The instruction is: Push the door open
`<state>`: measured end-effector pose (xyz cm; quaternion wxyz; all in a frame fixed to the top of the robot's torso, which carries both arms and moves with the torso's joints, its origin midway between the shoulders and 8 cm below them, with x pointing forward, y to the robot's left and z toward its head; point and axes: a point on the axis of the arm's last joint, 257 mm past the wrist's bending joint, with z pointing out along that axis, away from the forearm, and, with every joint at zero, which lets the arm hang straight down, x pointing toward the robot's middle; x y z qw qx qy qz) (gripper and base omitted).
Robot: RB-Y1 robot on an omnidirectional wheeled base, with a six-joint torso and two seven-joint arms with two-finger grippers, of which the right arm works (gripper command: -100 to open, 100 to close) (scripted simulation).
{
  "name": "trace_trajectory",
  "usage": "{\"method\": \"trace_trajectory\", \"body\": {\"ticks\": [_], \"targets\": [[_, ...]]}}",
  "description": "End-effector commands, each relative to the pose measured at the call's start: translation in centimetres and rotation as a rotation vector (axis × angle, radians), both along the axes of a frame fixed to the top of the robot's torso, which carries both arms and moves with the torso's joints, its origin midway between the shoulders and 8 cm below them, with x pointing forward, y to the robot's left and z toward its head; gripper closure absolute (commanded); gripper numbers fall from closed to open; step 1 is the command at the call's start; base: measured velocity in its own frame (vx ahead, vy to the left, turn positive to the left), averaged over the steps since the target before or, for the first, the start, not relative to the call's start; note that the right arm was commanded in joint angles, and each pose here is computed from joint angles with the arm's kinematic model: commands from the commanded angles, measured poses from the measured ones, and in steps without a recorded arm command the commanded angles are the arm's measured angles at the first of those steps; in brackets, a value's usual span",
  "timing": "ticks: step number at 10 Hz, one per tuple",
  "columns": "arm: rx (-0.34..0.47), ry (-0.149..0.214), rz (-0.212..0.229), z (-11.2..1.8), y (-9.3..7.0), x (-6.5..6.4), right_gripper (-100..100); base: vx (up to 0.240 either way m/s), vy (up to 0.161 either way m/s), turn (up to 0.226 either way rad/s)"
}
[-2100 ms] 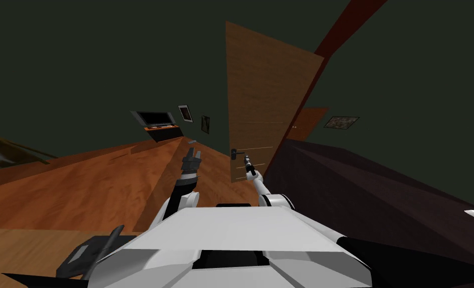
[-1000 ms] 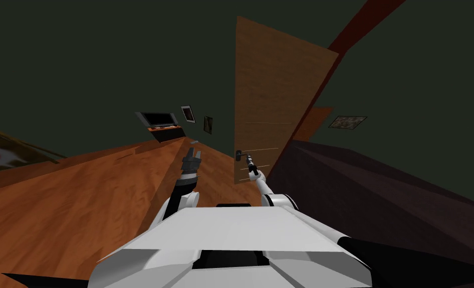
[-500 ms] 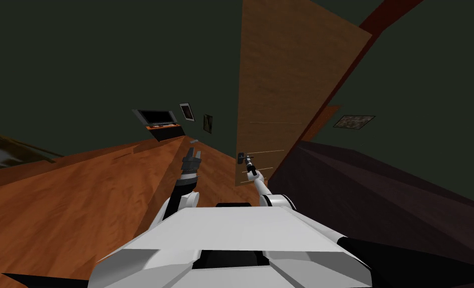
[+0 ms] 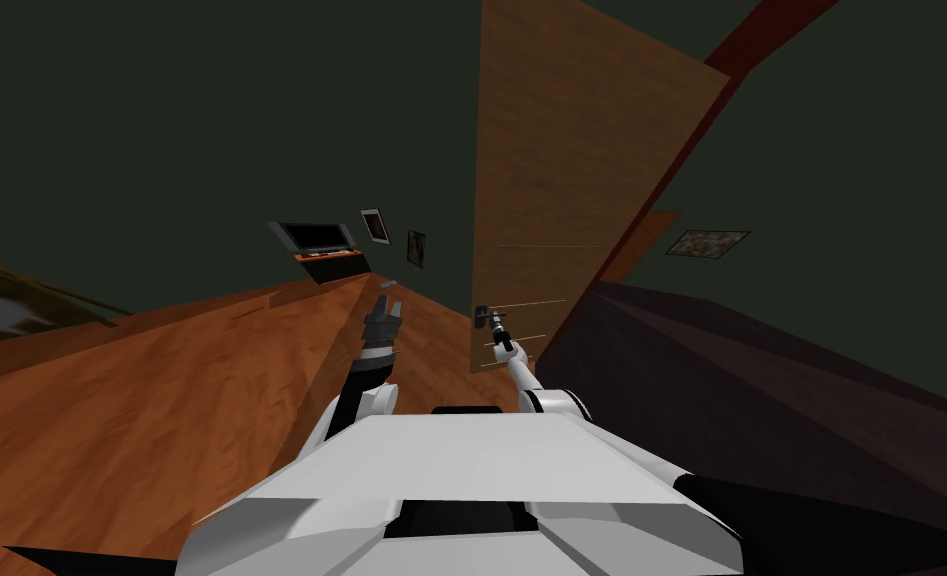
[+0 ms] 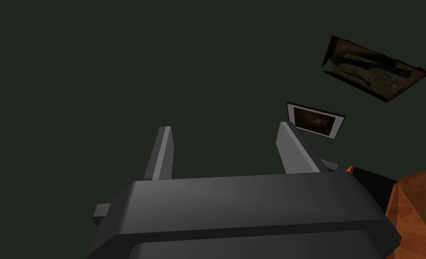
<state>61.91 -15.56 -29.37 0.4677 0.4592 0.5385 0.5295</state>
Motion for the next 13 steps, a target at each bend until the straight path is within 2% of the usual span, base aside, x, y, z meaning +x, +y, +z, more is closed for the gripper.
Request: {"method": "trace_trajectory", "body": {"ticks": [1, 2, 3, 5, 6, 7, 8, 9, 13], "targets": [[-0.001, -0.005, 0.000, 0.2, -0.1, 0.1, 100, 0.000, 0.000, 0.000], [-0.017, -0.003, -0.028, 0.1, -2.3, 0.3, 100, 0.078, 0.066, -0.014], [-0.020, -0.004, -0.034, 0.2, -2.8, 0.3, 100, 0.117, 0.128, -0.038], [-0.028, -0.007, -0.064, 0.3, -4.8, 0.5, 100, 0.147, 0.134, -0.066], [-0.028, -0.007, -0.064, 0.3, -4.8, 0.5, 100, 0.129, 0.095, -0.050], [-0.028, 0.024, -0.063, -1.2, -4.8, 0.0, 100, 0.076, 0.027, 0.011], [-0.028, -0.007, -0.064, 0.3, -4.8, 0.5, 100, 0.025, -0.004, 0.023], [-0.027, -0.008, -0.092, 0.4, -6.4, 0.5, 100, 0.136, 0.099, -0.052], [-0.003, -0.005, -0.126, 0.3, -7.5, 0.4, 100, 0.163, 0.145, -0.089]]}}
